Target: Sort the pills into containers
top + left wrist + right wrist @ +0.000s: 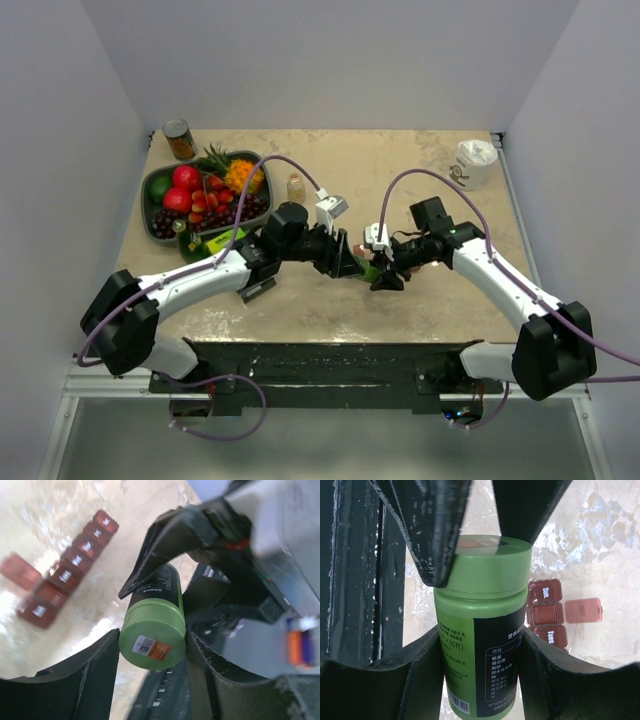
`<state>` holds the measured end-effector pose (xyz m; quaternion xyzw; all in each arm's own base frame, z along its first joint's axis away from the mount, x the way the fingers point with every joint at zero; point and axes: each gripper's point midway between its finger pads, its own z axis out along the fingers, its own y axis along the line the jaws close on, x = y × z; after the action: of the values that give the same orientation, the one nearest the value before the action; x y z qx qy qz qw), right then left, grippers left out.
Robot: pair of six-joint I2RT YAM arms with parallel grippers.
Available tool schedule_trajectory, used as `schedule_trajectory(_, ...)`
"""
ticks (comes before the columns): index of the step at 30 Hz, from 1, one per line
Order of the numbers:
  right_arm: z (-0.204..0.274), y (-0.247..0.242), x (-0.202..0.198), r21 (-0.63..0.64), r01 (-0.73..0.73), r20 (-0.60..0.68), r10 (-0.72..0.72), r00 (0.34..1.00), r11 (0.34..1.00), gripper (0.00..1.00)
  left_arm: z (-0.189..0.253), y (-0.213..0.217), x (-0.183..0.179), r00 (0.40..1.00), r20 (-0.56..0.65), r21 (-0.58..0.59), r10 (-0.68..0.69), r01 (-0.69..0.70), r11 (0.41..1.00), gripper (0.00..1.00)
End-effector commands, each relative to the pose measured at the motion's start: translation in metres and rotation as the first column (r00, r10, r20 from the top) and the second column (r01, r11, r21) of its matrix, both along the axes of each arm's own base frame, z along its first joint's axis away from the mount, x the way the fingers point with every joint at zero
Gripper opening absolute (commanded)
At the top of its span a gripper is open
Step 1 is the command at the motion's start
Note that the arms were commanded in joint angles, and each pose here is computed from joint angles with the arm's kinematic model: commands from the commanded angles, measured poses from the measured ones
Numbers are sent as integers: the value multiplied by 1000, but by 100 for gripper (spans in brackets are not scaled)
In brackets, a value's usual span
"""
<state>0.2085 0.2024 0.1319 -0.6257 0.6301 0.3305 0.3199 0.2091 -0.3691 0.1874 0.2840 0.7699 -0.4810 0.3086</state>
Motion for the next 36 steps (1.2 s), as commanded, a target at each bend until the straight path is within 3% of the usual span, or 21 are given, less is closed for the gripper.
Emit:
schedule_trajectory(1, 22, 14, 12, 63, -42, 96, 36, 995, 997, 0, 55, -24, -23, 914, -407, -215, 7, -103, 971, 36)
schedule_trajectory(3, 22, 13, 12, 63, -41, 98, 34, 995, 997, 0, 68, -22, -25, 920, -392, -265, -11, -102, 959, 51)
schedule_trajectory(4, 23, 13, 12, 62, -40, 99, 34, 994, 997, 0, 71, -21, -24, 922, -386, -268, -12, -100, 958, 66)
schedule_trajectory(7, 22, 13, 13, 62, -39, 97, 33, 995, 997, 0, 82, -16, -22, 943, -332, -271, -23, -72, 960, 76)
schedule_trajectory(12, 22, 14, 12, 63, -42, 93, 36, 995, 997, 0, 84, 8, -20, 972, -234, -217, -18, -34, 976, 82)
schedule_trajectory(16, 21, 14, 13, 62, -40, 90, 34, 995, 997, 0, 69, 30, -18, 996, -85, -84, -25, 18, 996, 84)
schedule_trajectory(22, 21, 14, 13, 63, -41, 88, 35, 995, 997, 0, 49, 46, -34, 986, 27, 27, -162, 161, 987, 84)
schedule_trajectory(27, 21, 14, 12, 63, -45, 86, 39, 996, 997, 0, 38, 55, -28, 974, 135, 106, -182, 169, 980, 84)
schedule_trajectory(30, 21, 14, 11, 63, -46, 85, 41, 996, 997, 0, 45, 61, -15, 949, 271, 134, -164, 132, 982, 85)
schedule_trajectory(33, 21, 14, 11, 66, -49, 87, 44, 995, 997, 0, 63, 65, -6, 882, 446, 118, -153, 111, 987, 85)
schedule_trajectory(36, 22, 15, 10, 69, -54, 88, 48, 995, 996, 0, 93, 70, -7, 736, 666, 44, -121, 123, 991, 85)
